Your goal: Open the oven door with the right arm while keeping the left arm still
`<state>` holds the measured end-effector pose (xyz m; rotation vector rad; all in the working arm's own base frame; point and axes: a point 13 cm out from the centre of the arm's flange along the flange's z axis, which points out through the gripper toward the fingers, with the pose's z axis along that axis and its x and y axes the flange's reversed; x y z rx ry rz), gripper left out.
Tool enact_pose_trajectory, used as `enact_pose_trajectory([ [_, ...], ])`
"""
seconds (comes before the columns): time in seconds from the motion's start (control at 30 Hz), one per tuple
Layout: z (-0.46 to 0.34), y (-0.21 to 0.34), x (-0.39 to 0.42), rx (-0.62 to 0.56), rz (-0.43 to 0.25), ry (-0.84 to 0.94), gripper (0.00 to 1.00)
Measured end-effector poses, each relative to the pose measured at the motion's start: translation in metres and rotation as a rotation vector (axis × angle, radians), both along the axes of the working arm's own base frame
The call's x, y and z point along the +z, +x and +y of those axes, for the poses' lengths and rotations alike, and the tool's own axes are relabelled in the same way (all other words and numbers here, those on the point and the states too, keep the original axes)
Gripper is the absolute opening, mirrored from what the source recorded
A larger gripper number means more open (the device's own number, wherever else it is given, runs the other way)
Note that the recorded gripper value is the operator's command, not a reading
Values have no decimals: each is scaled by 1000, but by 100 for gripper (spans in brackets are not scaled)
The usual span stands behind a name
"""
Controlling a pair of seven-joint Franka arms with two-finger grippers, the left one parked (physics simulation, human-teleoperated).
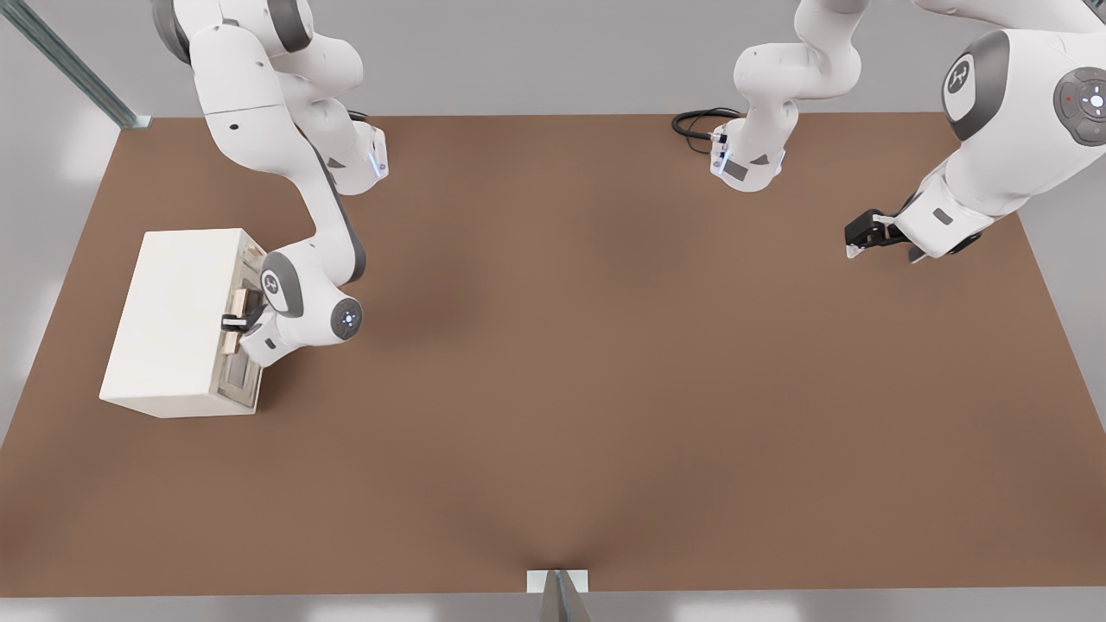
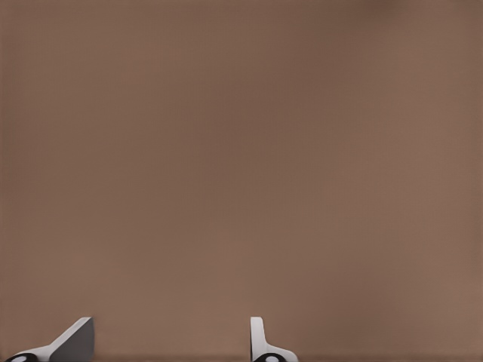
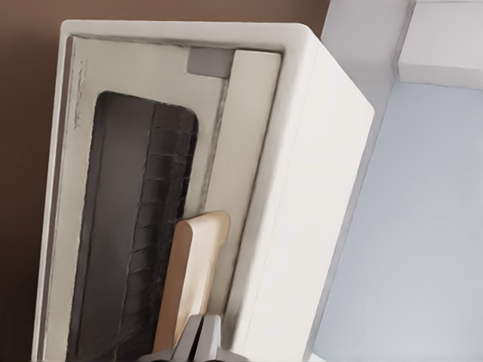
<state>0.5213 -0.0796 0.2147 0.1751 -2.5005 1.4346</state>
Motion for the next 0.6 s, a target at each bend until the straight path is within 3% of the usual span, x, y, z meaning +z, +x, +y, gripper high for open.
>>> enact_pose_trajectory([
  [0.23, 7, 3, -1, 9, -5, -2, 21],
  [0.4, 64, 43, 43, -15, -136, 113, 21],
  [0.5, 83, 49, 105, -249, -253, 404, 21],
  [0.53, 91, 67, 143, -325, -310, 526, 100],
  [0.6, 106, 83, 222, -378, -394, 704, 100],
])
